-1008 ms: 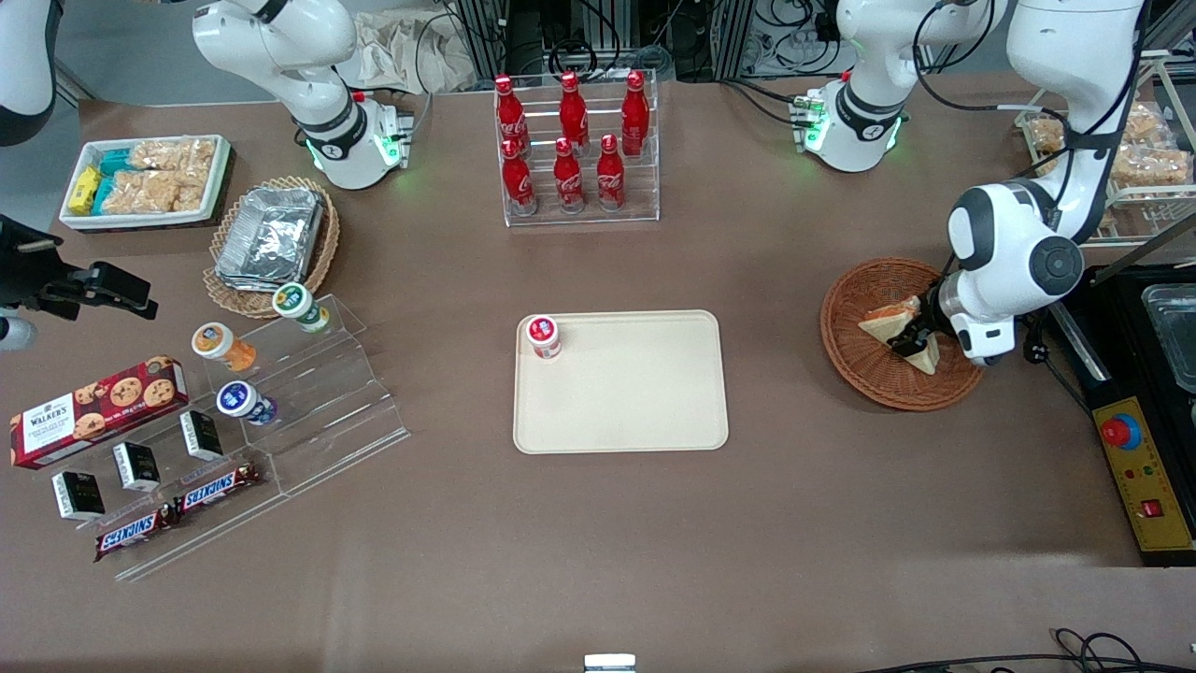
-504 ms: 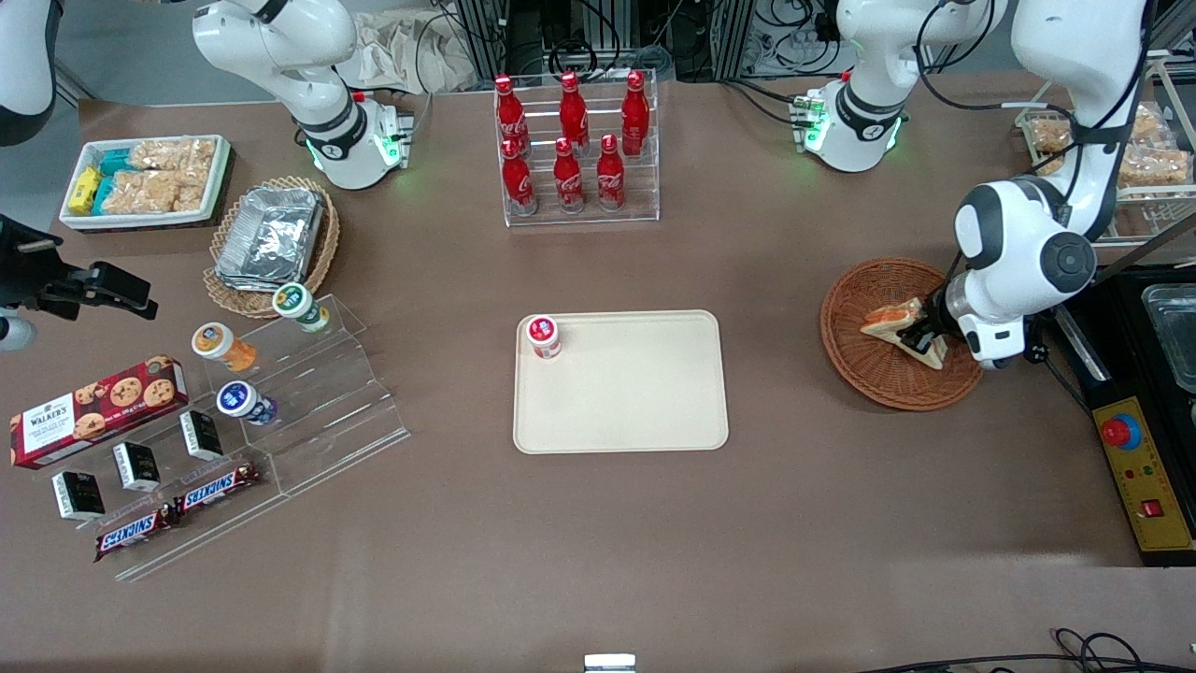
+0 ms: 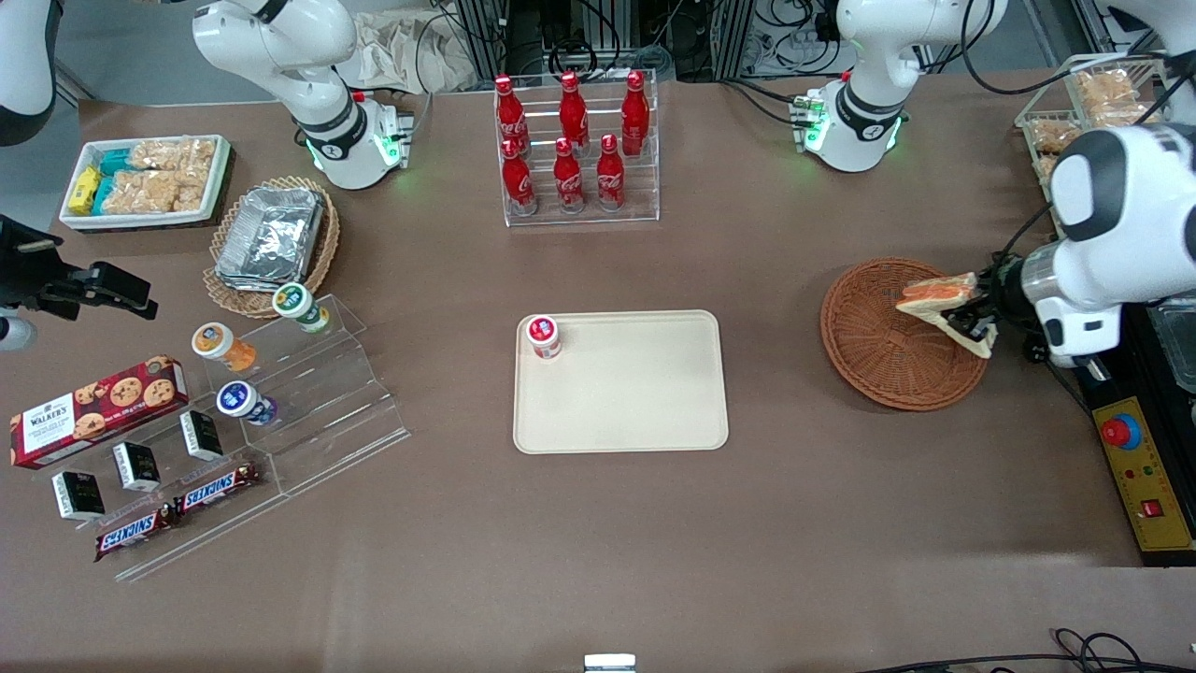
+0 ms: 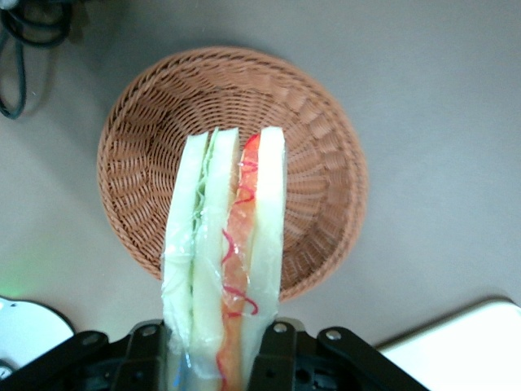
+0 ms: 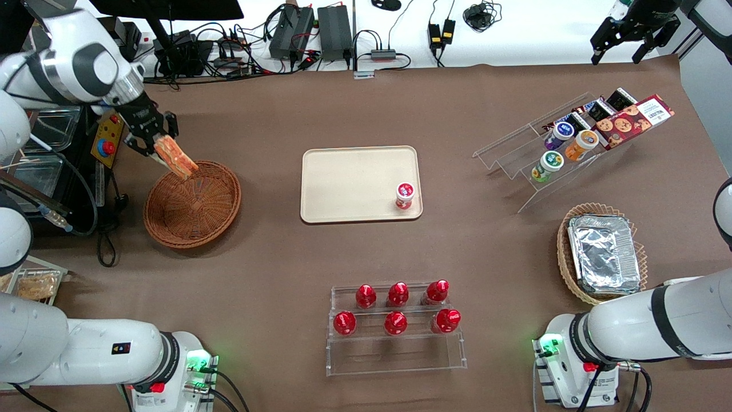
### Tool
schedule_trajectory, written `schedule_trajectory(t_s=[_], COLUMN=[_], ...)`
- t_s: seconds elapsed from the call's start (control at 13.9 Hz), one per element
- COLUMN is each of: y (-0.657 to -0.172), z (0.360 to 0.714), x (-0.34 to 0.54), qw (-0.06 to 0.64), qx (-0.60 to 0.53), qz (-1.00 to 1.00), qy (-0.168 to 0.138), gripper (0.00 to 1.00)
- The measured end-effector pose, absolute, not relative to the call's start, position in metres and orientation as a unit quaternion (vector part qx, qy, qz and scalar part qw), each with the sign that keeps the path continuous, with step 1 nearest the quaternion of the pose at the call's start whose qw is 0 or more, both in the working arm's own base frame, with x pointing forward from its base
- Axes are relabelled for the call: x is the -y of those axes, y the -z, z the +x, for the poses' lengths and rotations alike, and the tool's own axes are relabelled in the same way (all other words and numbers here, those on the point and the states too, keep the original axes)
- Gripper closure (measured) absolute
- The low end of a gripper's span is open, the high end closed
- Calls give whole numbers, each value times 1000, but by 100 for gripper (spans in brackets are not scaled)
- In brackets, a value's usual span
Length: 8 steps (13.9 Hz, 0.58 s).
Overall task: Place sandwich from basket to tray
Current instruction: 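Carry the sandwich with the left gripper over the cream tray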
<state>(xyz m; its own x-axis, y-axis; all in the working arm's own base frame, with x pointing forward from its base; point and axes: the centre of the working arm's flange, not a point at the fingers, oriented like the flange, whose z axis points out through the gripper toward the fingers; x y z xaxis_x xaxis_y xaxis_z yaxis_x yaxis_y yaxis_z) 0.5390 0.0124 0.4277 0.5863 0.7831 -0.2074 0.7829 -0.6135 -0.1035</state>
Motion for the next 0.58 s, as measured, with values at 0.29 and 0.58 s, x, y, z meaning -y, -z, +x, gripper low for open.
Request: schedule_trajectory(t_s=[0.29,0.58], y=[-479,-496], z=[554,562], x=[14,89], qw=[-14,-23], qx=[364,265], qz=[-926,-961], qy=[-96,-79], gripper=[68,68])
